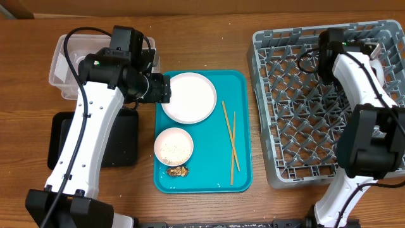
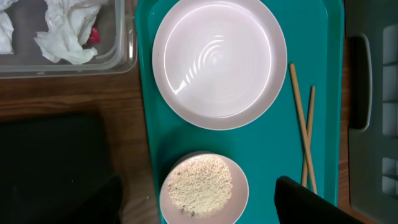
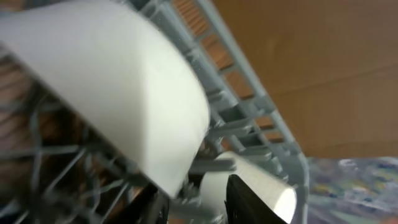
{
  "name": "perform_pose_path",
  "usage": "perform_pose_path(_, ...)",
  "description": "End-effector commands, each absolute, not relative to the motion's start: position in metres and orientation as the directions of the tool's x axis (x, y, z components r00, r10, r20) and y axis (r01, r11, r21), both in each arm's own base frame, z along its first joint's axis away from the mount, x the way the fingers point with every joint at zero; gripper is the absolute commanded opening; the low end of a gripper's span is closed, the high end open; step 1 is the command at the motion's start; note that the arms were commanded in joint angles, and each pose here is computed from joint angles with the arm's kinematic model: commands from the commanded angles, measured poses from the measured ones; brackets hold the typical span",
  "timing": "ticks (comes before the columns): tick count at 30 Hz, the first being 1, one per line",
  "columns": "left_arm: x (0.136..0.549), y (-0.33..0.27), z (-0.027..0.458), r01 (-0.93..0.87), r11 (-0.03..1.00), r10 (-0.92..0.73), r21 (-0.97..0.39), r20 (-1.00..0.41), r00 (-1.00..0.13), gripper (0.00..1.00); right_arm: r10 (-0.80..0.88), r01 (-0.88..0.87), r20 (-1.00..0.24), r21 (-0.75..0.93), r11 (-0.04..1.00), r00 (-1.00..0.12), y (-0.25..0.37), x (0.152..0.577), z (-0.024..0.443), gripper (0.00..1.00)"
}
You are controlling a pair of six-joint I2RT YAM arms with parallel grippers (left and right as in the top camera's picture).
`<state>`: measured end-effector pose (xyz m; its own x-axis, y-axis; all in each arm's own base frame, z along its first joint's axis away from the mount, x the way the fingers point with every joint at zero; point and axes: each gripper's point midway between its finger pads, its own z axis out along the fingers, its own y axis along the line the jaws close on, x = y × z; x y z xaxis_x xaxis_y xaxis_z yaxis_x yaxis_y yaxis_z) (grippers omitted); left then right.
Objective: Sort waste into correct bins and load items into the dishwasher
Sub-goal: 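Move the right gripper from the rack to the wooden chopsticks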
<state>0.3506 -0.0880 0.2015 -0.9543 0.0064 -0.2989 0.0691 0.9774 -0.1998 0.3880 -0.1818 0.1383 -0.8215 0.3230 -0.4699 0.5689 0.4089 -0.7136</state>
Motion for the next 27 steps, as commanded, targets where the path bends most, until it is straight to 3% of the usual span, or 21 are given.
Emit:
perform_pose_path(1,0.353,-0.088,0.203,0.063,0.978,0.001,-0.2,-0.3,-0.954,0.8,0.381,0.574,-0.432,-0.656,0.49,-0.818,-0.169,0.386,0.123,0.33)
perform_pose_path(6,0.353,-0.088,0.203,0.064,0.978,0.001,-0.199,-0.3,-0.954,0.82,0.401,0.612,-0.463,-0.586,0.531,-0.791,-0.161,0.382,0.146,0.33)
perform_pose_path(8,0.353,-0.088,0.203,0.064,0.978,0.001,-0.199,-0.3,-0.954,0.83,0.416,0.632,-0.48,-0.518,0.576,-0.772,-0.153,0.383,0.159,0.38)
perform_pose_path(10,0.353,-0.088,0.203,0.063,0.978,0.001,-0.199,-0.301,-0.954,0.84,0.426,0.594,-0.456,-0.336,0.731,-0.781,-0.122,0.391,0.175,0.48)
perform_pose_path(13,0.353,-0.088,0.203,0.063,0.978,0.001,-0.199,-0.301,-0.954,0.84,0.375,0.435,-0.397,-0.068,0.898,-0.838,-0.069,0.399,0.187,0.54)
perform_pose_path(15,0.353,-0.088,0.203,0.063,0.978,0.0,-0.198,-0.301,-0.954,0.84,0.296,0.269,-0.371,0.125,0.955,-0.88,-0.027,0.401,0.197,0.54)
perform_pose_path(19,0.353,-0.088,0.203,0.062,0.979,0.0,-0.196,-0.301,-0.954,0.85,0.233,0.105,-0.308,0.382,0.918,-0.922,0.034,0.389,0.213,0.55)
perform_pose_path(27,0.353,-0.088,0.203,0.062,0.979,0.0,-0.196,-0.301,-0.954,0.86,0.016,-0.062,-0.198,0.384,0.921,-0.98,0.114,0.349,0.194,0.58)
